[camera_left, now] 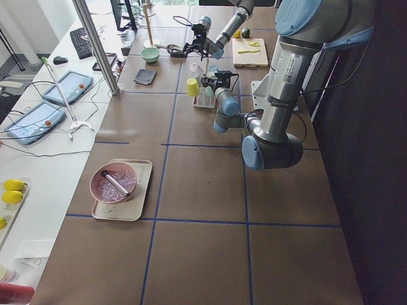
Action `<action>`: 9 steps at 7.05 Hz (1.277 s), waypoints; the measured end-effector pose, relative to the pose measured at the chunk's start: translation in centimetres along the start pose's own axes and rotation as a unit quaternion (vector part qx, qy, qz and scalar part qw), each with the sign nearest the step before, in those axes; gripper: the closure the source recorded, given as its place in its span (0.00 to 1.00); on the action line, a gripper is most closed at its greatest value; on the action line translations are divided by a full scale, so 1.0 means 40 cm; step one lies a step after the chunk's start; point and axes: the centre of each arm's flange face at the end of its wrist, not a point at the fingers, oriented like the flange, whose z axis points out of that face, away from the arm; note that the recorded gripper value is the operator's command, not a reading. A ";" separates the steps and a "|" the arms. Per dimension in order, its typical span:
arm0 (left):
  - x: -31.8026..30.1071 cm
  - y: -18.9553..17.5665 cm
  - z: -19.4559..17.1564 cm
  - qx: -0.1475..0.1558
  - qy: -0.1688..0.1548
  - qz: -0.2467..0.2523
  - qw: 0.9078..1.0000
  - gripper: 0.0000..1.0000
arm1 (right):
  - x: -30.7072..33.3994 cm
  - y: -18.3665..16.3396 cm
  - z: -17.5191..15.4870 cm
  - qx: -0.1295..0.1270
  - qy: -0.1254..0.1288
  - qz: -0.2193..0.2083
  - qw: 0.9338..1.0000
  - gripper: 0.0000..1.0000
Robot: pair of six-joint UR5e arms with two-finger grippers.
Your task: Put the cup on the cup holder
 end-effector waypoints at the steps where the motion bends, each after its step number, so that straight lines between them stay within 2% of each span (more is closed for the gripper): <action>1: -0.002 -0.001 -0.001 0.003 -0.004 0.000 1.000 0.00 | 0.047 -0.041 0.002 -0.010 0.006 0.015 1.000 0.00; 3: -0.017 -0.022 -0.006 0.017 -0.018 -0.002 1.000 0.00 | 0.139 -0.106 -0.002 -0.047 0.024 0.028 0.998 0.00; 5: -0.096 -0.093 -0.013 0.039 -0.045 0.001 0.998 0.00 | 0.202 -0.128 0.001 -0.096 0.057 0.048 0.993 0.00; 7: -0.224 -0.188 0.005 0.018 -0.088 0.022 0.996 0.00 | 0.247 -0.138 0.014 -0.159 0.090 0.079 0.980 0.00; 9: -0.353 -0.271 0.072 -0.041 -0.136 0.022 0.990 0.00 | 0.290 -0.149 0.010 -0.230 0.109 0.120 0.960 0.00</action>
